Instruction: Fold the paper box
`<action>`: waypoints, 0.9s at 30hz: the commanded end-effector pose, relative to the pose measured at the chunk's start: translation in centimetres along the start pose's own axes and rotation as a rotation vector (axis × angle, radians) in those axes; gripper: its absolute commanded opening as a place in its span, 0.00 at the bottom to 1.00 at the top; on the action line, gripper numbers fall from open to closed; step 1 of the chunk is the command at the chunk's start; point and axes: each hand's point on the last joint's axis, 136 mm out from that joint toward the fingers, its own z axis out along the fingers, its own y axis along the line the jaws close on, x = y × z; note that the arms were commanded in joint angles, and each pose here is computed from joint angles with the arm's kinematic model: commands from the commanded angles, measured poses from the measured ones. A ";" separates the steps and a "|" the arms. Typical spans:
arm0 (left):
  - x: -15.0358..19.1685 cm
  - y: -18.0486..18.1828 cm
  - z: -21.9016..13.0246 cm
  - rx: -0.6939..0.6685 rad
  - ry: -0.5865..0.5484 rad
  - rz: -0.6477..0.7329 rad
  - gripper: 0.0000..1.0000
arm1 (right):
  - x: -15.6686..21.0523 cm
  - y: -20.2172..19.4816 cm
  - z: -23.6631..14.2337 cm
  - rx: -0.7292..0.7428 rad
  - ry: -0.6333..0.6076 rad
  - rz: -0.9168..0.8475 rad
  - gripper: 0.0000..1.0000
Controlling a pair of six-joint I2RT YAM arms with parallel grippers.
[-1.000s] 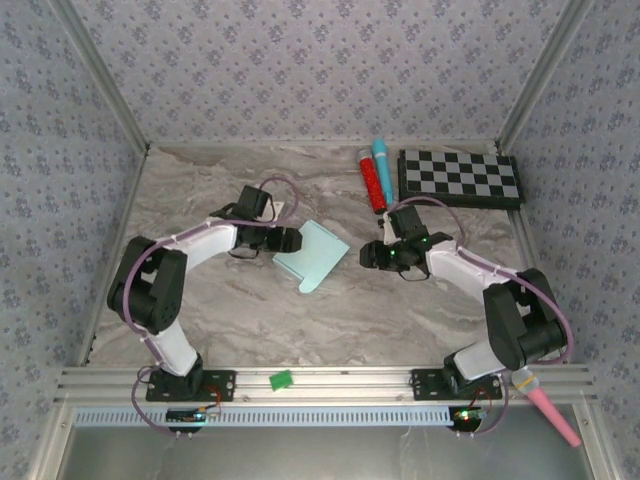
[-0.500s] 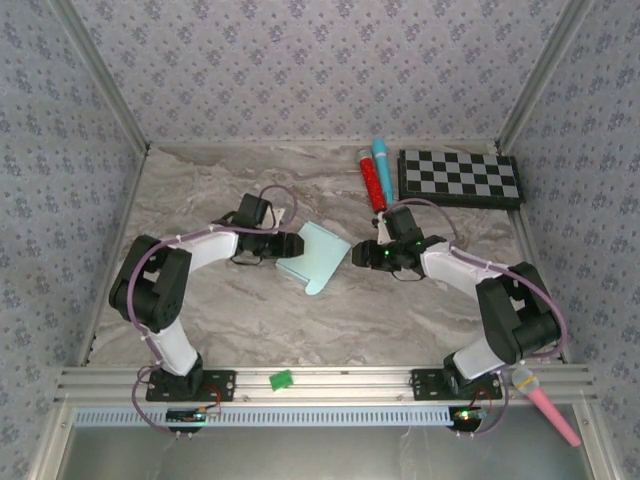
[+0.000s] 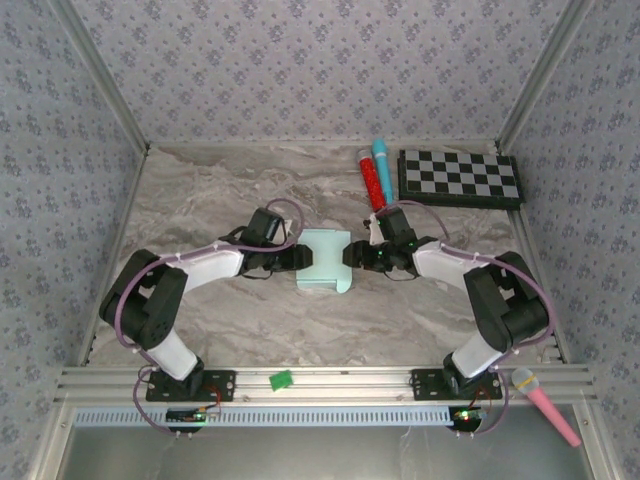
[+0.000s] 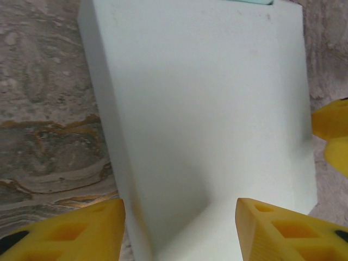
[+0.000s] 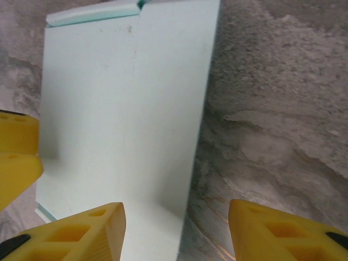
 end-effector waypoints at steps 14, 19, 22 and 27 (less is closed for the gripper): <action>-2.7 -0.4 -0.8 -0.005 -0.090 0.011 0.49 | -1.3 2.1 2.0 -0.204 0.028 0.027 0.57; -2.9 -0.5 -0.2 -0.002 -0.079 0.006 0.45 | -1.3 2.2 2.4 -0.218 0.035 0.032 0.57; -2.9 -0.7 0.1 0.016 -0.072 0.003 0.42 | -1.4 2.7 2.6 -0.255 0.040 0.035 0.57; -2.8 -0.5 0.6 0.017 -0.060 -0.005 0.39 | -1.4 3.1 2.7 -0.279 0.047 0.038 0.56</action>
